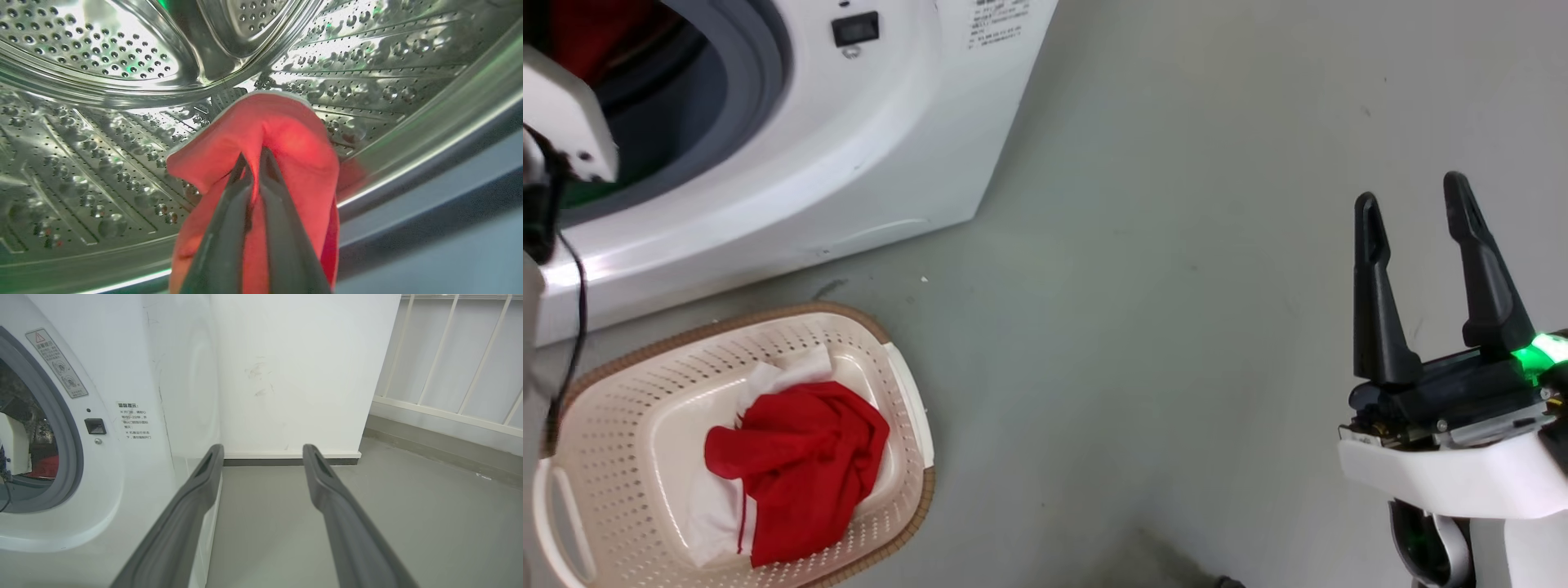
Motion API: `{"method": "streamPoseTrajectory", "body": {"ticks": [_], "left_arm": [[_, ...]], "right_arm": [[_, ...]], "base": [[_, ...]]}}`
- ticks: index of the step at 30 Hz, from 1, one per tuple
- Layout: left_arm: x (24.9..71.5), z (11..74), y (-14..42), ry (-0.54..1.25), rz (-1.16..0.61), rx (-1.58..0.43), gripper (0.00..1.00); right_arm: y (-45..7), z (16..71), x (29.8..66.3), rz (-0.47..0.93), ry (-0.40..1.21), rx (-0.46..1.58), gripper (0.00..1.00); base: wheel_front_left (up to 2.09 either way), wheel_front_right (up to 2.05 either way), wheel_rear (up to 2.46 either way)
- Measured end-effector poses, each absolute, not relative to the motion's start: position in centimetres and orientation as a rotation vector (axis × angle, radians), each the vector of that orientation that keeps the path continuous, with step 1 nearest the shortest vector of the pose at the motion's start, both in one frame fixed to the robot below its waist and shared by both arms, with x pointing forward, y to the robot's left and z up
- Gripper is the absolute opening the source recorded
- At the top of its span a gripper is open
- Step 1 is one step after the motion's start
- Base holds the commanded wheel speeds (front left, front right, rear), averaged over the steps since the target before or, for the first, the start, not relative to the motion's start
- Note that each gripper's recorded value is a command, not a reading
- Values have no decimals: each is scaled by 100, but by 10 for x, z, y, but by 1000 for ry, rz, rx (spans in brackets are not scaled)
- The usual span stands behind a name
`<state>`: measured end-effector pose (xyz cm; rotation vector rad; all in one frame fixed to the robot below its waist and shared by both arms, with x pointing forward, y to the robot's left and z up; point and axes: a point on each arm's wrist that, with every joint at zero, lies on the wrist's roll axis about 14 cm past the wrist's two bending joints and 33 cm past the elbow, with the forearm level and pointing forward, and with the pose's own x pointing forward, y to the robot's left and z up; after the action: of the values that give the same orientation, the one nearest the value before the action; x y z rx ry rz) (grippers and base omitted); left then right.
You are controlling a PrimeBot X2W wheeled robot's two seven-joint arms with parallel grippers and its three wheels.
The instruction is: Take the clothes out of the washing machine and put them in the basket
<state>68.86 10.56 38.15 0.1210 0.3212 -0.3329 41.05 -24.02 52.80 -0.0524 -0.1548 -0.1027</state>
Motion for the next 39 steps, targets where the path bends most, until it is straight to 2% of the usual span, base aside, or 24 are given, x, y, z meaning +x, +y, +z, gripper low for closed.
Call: {"method": "streamPoseTrajectory", "body": {"ticks": [16, 39], "left_arm": [[615, 438, 97, 157, -333, 79, 0], [478, 458, 94, 124, -343, 28, 0]], "right_arm": [[-226, 556, 377, -76, -222, -53, 100], [-207, 576, 339, -33, -282, -61, 100]], "base": [[0, 0, 0], [0, 0, 0]]}}
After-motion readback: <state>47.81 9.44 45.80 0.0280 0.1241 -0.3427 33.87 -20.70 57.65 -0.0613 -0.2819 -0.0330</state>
